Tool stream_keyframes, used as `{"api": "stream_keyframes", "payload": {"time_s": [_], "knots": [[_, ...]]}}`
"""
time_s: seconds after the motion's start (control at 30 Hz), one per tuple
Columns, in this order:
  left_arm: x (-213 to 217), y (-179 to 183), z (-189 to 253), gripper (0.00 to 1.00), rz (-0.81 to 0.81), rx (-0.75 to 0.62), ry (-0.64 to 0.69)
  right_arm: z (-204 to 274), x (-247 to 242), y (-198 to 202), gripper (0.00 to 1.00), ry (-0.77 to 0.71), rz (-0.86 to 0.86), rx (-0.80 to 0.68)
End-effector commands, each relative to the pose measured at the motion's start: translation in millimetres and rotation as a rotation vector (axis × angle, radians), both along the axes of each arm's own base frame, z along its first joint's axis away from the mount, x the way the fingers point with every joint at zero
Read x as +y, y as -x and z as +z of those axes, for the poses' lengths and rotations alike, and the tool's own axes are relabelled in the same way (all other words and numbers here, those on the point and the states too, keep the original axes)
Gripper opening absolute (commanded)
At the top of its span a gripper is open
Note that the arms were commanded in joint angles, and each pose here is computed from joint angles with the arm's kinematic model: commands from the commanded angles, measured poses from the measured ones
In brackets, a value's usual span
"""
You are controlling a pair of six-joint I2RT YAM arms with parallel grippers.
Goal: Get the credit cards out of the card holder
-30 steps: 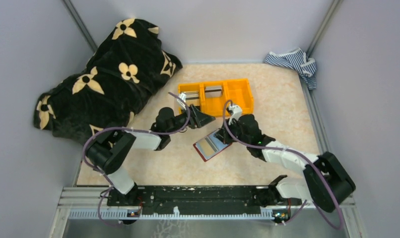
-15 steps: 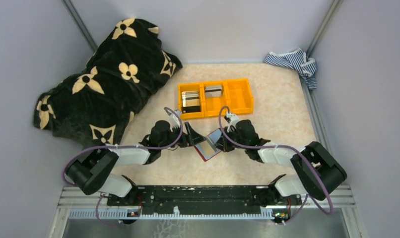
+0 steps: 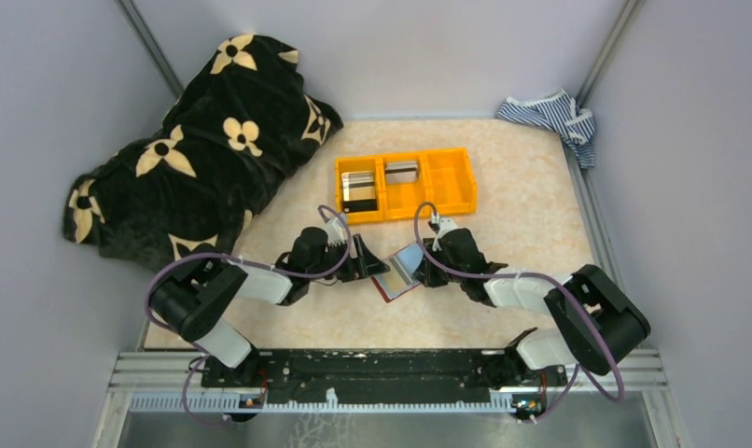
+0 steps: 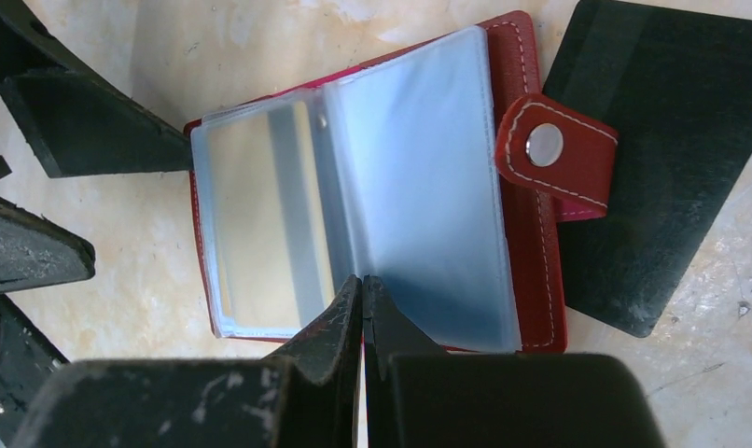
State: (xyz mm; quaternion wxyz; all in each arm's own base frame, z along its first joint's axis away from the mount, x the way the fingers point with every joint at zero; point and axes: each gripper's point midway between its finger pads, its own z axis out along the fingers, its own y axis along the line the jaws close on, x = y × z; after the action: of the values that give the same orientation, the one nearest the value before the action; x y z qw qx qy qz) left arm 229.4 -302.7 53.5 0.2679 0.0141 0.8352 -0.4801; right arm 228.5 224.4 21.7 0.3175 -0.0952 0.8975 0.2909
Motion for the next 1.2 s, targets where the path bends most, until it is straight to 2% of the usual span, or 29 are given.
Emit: {"api": "stream_keyframes", "payload": {"time_s": [0.0, 0.13, 0.57, 0.9, 1.17], "knots": [[3, -12, -1, 0.86, 0.003, -0.005, -0.004, 5, 6, 0, 0.00, -0.017, 0.023, -0.002], [3, -24, 10, 0.86, 0.012, -0.022, 0.020, 12, 15, 11, 0.00, -0.101, 0.043, 0.016], [-1, -48, 44, 0.87, 0.034, -0.108, 0.054, 25, 36, 21, 0.00, -0.149, 0.102, -0.003], [6, -17, 50, 0.86, 0.010, -0.038, 0.118, 28, 32, 4, 0.00, -0.120, 0.048, -0.041], [-11, 5, 48, 0.86, -0.075, 0.048, 0.212, 21, 26, -10, 0.00, -0.089, -0.006, -0.014]]}}
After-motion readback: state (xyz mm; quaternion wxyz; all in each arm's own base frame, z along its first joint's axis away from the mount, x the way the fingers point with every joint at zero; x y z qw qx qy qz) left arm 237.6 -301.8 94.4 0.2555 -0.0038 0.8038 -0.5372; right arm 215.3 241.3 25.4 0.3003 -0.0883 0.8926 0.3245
